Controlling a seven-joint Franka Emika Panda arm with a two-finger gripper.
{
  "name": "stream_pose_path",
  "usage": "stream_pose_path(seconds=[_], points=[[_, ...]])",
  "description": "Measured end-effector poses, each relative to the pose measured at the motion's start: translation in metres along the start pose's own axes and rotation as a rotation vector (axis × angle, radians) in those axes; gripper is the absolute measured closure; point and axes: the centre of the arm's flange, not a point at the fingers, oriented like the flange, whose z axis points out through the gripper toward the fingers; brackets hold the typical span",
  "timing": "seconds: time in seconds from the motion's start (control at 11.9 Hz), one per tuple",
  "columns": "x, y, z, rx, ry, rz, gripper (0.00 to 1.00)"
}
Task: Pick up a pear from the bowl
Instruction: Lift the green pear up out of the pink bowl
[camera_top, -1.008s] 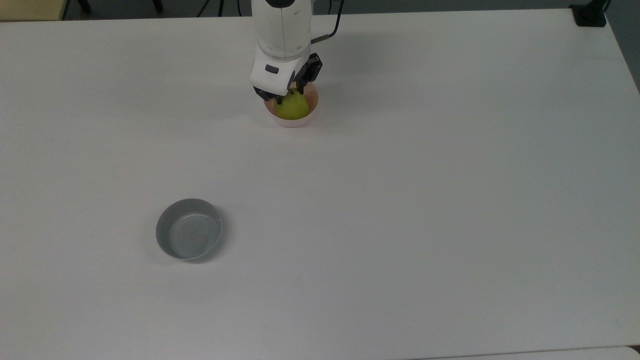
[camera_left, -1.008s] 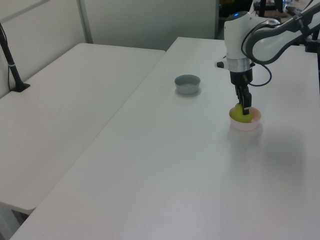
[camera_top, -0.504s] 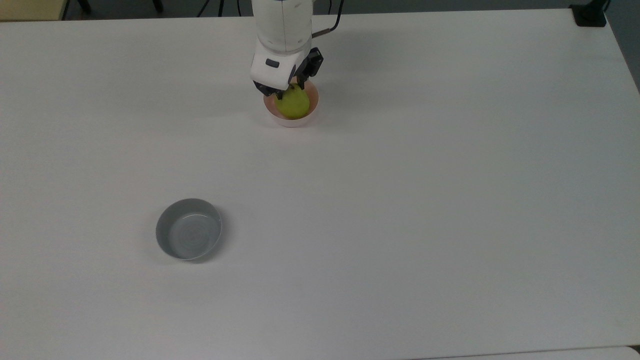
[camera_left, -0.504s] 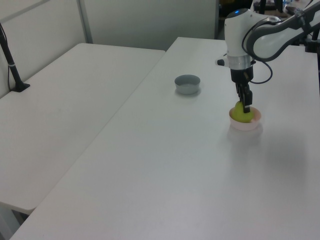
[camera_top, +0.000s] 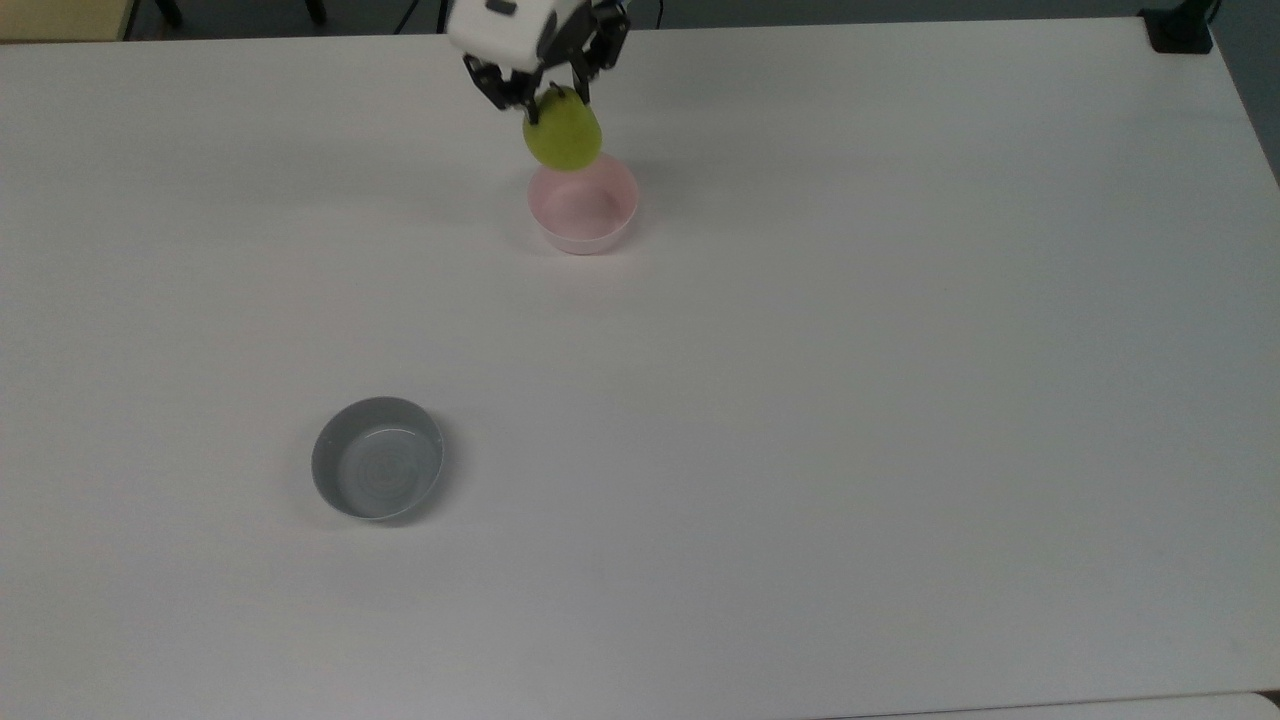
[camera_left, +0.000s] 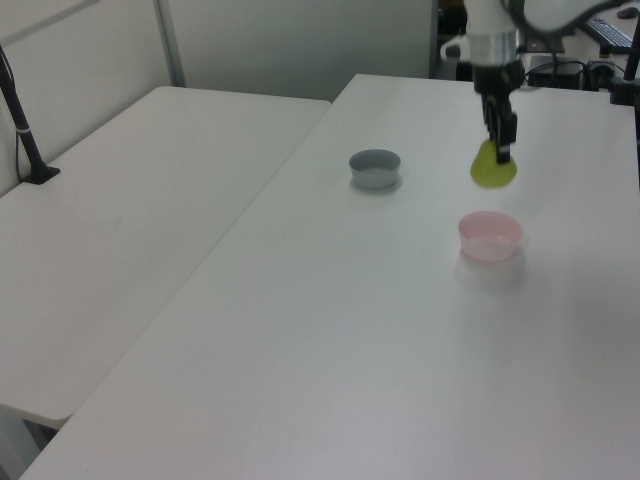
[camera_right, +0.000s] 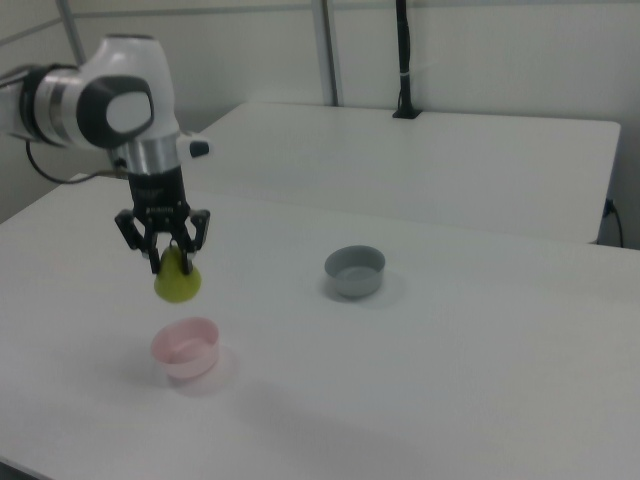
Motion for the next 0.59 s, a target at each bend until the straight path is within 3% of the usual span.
stream_pose_path(seconds=[0.34,0.59], points=[[-0.025,0.026,-0.096,-0.014,0.065,0.079,0.51],[-0.035,0.036,-0.134,-0.032,0.113,0.117,0.51]])
